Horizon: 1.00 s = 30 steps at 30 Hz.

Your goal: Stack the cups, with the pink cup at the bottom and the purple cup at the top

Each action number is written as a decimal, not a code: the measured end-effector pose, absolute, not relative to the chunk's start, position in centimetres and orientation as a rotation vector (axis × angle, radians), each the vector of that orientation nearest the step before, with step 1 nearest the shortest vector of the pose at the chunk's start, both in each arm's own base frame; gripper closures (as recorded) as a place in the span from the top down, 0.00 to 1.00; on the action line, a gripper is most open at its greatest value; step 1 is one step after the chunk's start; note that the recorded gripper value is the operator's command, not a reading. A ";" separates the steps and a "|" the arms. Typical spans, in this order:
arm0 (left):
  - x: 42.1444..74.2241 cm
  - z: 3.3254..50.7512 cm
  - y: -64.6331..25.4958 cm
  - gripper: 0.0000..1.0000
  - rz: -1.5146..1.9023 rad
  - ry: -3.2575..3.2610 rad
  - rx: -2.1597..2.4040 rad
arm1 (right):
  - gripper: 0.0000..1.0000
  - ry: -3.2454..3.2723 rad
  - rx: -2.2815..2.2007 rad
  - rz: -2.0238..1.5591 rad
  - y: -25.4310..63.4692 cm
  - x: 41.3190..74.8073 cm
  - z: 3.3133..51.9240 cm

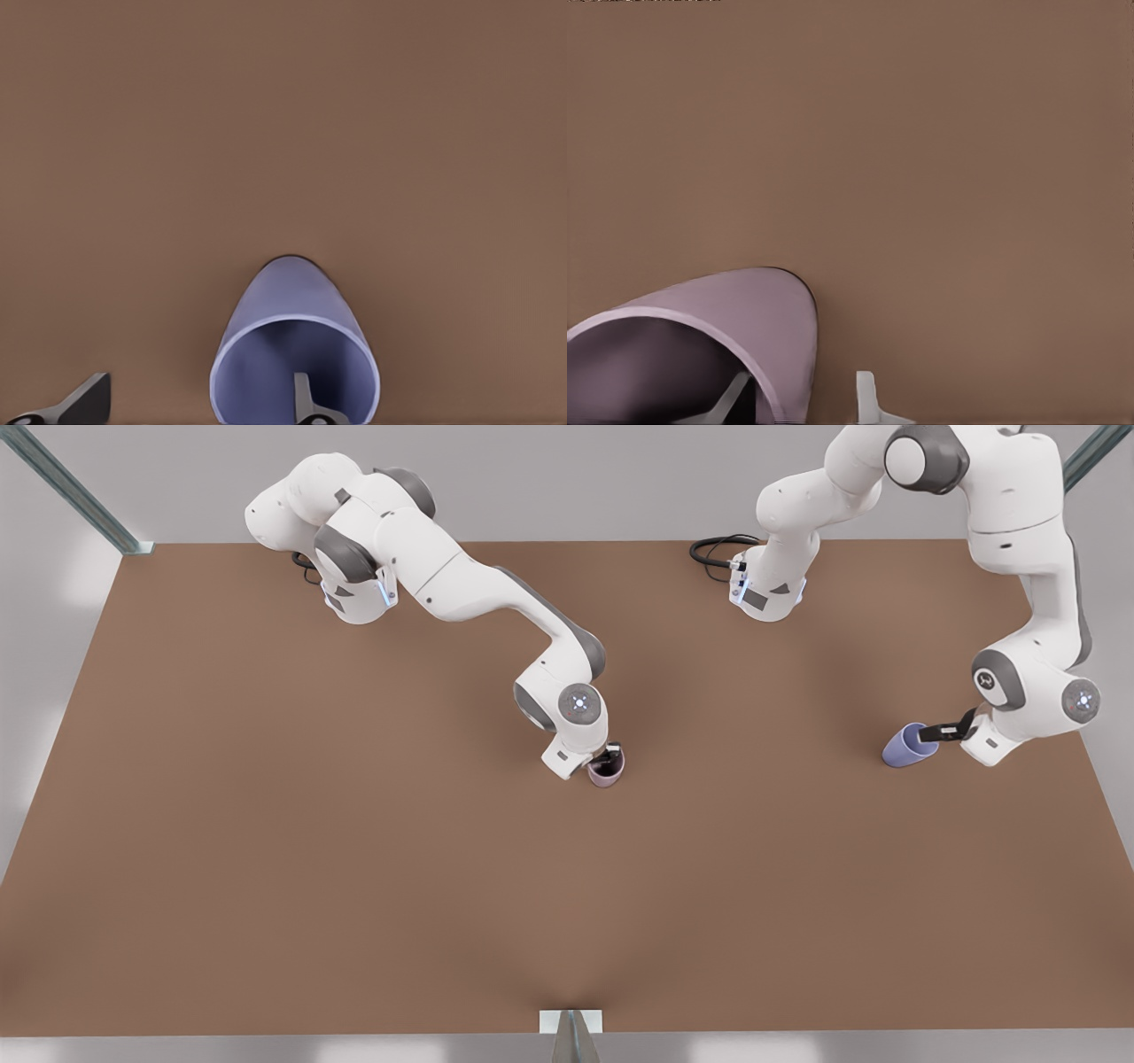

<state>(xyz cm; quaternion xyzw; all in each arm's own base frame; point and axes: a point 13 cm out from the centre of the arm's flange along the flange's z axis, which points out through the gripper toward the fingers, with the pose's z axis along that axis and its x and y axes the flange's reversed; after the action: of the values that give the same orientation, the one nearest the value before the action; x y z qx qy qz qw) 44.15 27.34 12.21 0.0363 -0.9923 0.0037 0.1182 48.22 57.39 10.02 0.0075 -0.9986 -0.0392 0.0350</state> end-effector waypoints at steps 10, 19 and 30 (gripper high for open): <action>44.4 11.2 27.6 0.43 -0.007 -2.924 0.068 | 1.00 -3.088 -0.035 -0.149 57.6 48.8 12.6; 43.6 10.5 26.9 0.26 0.022 -2.912 0.056 | 1.00 -3.187 -0.241 -0.242 47.0 57.4 31.2; 45.6 13.2 25.3 0.21 0.039 -2.951 0.032 | 1.00 -3.159 -0.528 0.086 3.7 65.2 41.4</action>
<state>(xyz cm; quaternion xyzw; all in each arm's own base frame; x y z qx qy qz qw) 45.61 25.27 13.19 0.0108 -0.9953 0.0132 0.0948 65.17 3.74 41.44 -0.1648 -0.9855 0.0270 -0.0313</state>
